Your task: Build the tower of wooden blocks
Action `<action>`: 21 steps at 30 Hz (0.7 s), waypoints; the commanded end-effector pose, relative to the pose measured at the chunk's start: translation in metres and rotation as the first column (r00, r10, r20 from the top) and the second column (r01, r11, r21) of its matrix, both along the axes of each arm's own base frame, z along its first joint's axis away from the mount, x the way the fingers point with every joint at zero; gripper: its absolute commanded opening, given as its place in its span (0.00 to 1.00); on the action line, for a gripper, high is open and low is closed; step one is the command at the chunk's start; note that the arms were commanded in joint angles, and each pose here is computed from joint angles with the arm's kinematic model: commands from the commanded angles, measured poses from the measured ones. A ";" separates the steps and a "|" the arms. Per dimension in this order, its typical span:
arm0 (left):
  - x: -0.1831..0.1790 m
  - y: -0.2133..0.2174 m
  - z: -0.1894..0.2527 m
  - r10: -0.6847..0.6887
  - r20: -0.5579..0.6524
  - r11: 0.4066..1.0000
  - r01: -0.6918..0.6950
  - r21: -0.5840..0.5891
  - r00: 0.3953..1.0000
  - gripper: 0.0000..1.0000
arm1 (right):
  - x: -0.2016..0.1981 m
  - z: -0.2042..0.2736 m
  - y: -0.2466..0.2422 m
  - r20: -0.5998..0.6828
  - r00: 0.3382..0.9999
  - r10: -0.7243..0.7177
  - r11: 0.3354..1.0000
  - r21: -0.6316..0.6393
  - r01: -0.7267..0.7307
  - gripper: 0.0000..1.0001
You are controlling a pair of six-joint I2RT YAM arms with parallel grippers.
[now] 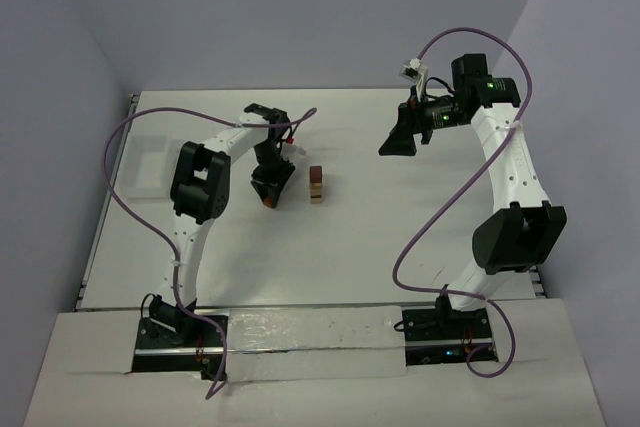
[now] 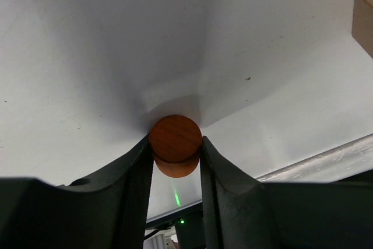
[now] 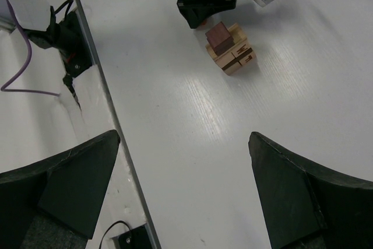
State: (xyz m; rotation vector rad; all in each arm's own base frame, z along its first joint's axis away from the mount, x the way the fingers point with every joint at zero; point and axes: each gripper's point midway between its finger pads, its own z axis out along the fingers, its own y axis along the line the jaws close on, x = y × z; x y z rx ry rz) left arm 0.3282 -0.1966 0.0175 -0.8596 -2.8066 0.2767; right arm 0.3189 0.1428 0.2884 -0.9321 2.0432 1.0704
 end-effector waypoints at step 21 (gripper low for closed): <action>-0.016 0.019 0.256 0.281 0.558 0.520 0.365 -0.772 0.781 0.00 | 0.015 0.049 -0.004 0.206 0.962 -0.180 0.984 0.030 0.177 1.00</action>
